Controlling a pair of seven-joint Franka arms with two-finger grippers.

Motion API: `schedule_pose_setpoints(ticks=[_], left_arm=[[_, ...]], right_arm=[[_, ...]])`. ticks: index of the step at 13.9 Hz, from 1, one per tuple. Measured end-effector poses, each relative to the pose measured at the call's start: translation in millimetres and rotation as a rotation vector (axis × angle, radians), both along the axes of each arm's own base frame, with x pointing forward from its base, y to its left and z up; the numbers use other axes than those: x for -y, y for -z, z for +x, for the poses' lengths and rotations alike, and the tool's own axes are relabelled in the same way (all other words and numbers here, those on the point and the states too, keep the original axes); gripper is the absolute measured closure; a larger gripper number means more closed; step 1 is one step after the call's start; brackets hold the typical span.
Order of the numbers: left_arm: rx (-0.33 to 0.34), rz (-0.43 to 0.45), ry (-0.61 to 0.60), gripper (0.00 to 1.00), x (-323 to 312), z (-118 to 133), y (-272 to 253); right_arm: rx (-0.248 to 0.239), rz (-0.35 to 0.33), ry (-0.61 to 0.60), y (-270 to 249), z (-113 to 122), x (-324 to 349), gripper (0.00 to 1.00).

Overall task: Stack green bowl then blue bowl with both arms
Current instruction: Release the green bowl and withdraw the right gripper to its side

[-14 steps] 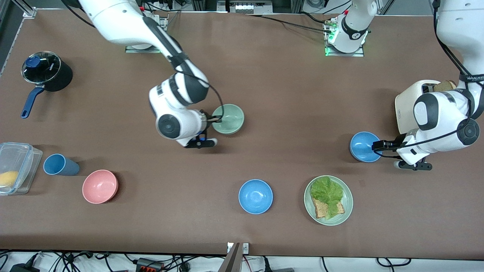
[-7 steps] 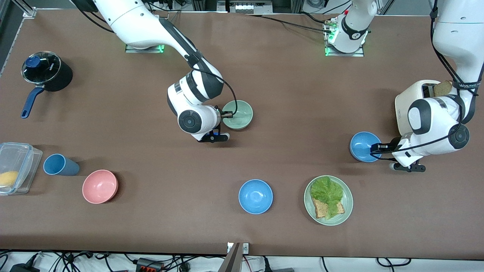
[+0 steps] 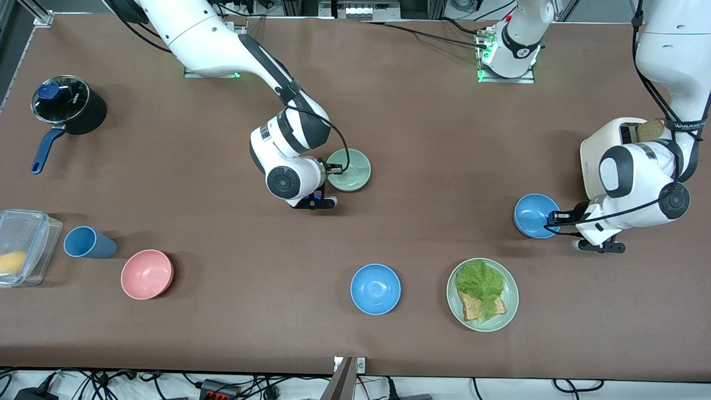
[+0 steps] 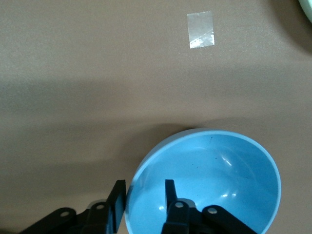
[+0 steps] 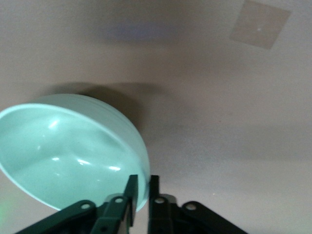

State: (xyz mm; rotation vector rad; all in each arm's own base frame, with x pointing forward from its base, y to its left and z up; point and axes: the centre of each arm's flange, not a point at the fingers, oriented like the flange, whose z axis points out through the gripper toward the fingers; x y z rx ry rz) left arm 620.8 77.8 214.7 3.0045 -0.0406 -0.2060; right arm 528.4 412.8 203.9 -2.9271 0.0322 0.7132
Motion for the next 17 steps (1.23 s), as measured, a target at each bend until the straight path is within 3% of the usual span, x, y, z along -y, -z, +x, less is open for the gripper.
schedule_pose_setpoints(ticks=[3,4,6,8,10,12,17], left_arm=[[0.0,0.0,0.001,0.79,0,0,0],[0.0,0.0,0.001,0.79,0,0,0],[0.0,0.0,0.003,0.9,0,0,0],[0.002,0.0,0.004,0.95,0,1,-1],[0.006,0.0,0.005,0.95,0,2,-2],[0.006,0.0,0.006,0.95,0,3,-5],[-0.057,-0.028,0.016,0.95,4,15,-38]], right_arm=[[0.052,-0.041,-0.011,-12,3,-10,0.52],[0.071,-0.038,-0.01,-23,6,-16,0.4],[0.115,-0.048,-0.03,-58,16,-19,0.22],[0.184,-0.112,-0.084,-106,30,-7,0.01],[0.252,-0.157,-0.093,-159,47,11,0.0],[0.309,-0.153,-0.049,-204,67,37,0.0],[0.374,-0.157,0.104,-258,111,131,0.0]])
